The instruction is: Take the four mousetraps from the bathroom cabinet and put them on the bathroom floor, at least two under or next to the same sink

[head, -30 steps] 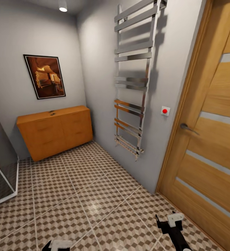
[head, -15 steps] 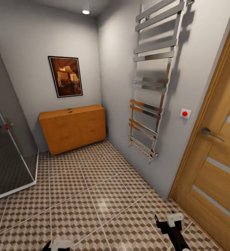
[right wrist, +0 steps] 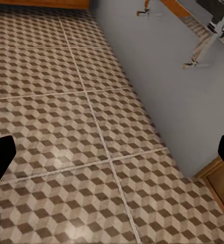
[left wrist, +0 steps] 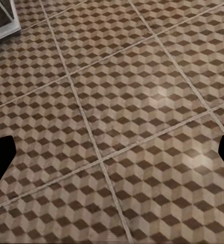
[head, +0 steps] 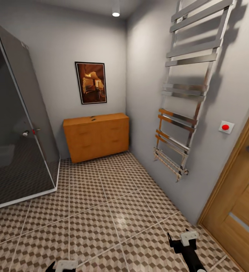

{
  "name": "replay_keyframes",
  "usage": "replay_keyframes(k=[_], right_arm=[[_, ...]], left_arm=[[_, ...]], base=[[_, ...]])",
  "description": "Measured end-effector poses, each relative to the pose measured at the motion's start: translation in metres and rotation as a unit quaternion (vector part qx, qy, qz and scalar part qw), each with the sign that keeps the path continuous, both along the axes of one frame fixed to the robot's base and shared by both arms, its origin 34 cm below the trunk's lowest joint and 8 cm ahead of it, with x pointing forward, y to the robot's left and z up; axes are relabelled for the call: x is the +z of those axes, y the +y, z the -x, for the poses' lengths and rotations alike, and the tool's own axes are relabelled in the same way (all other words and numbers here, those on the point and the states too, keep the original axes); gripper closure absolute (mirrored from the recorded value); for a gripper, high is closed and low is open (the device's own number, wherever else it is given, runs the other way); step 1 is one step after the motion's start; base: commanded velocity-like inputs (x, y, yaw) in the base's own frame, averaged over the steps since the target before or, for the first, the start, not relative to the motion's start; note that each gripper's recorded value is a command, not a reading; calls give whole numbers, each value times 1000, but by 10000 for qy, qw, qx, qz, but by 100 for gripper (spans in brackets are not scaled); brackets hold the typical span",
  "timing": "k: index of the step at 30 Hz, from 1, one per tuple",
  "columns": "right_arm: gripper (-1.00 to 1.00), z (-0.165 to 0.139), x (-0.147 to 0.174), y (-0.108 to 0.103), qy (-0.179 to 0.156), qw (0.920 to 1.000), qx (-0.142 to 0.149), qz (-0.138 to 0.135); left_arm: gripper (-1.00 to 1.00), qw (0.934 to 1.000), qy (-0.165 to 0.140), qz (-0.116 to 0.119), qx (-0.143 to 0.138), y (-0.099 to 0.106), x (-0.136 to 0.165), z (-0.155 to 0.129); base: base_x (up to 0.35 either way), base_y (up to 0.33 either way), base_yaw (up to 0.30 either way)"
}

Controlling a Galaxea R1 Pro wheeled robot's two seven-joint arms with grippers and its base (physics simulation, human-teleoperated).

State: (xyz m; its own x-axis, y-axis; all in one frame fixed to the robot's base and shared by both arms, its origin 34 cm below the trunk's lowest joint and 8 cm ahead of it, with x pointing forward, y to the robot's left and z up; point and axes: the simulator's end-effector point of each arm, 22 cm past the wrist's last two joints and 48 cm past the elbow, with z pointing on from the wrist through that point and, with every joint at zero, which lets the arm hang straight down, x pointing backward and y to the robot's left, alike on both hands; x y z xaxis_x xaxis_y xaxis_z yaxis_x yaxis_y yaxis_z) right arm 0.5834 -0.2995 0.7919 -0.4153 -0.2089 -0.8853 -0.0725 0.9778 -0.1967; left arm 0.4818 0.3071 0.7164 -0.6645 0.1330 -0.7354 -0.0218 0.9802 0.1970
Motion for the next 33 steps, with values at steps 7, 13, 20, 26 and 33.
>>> replay_keyframes(k=[7,13,20,26,33], right_arm=[[-100,0,0,0,0,10000,1,0],[-100,0,0,0,0,10000,1,0],[-100,0,0,0,-1,10000,-3,-2],[-100,0,0,0,-3,10000,-1,0],[-100,0,0,0,-4,10000,-2,-1]], left_arm=[[-100,10000,32,-3,4,0,-1,1],[-100,10000,49,-4,5,0,-2,1],[-100,10000,43,3,-6,-1,-1,1],[-100,10000,42,29,-6,-5,-1,1],[-100,10000,44,33,-6,-6,-1,1]], base=[[0,0,282],[0,0,282],[23,0,263],[182,0,85],[279,0,12]])
